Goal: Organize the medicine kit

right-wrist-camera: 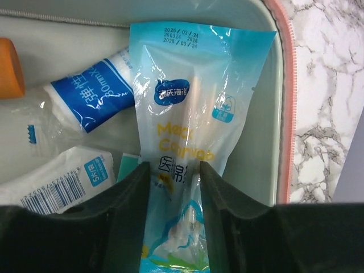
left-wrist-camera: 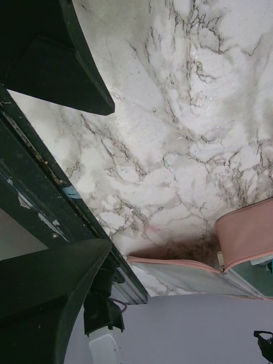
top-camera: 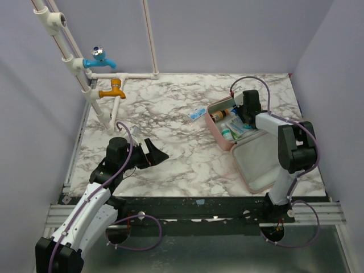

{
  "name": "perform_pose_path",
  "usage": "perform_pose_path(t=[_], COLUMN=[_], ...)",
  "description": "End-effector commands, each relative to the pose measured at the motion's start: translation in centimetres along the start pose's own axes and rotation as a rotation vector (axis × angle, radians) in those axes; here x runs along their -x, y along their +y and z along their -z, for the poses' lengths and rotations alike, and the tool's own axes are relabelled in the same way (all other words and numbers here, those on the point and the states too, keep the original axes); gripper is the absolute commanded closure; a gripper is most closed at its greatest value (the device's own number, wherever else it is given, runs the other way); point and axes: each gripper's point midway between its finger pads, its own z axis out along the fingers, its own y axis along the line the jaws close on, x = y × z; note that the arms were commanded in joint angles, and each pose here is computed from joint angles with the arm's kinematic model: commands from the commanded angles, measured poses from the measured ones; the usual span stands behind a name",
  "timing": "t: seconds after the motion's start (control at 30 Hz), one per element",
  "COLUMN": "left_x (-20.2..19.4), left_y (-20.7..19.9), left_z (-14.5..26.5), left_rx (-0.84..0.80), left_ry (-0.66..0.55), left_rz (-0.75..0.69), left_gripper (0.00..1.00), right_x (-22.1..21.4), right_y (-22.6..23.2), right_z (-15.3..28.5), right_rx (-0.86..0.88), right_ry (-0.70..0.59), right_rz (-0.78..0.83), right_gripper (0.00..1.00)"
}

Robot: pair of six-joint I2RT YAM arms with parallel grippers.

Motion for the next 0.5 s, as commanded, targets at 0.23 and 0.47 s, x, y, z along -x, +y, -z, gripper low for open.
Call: perform_pose_path(t=[0.23,0.47], left_x=[0.1,0.4], left_y=[-0.9,-1.4], left_z=[0.5,0.8], left_rx=[-0.036,-0.042], left_ry=[0.002,-0.007], left_rz=[-0.030,-0.038], left_gripper=[0.06,0.06], right_x=[2.2,6.0], right_y=[-2.7,-4.2], right_z=[4.1,7.5], right_rx=[-0.065,-0.047], right_ry=[-0.089,-0.199], right_rz=[-0.073,-0.160], right_gripper=[0.47,0.44])
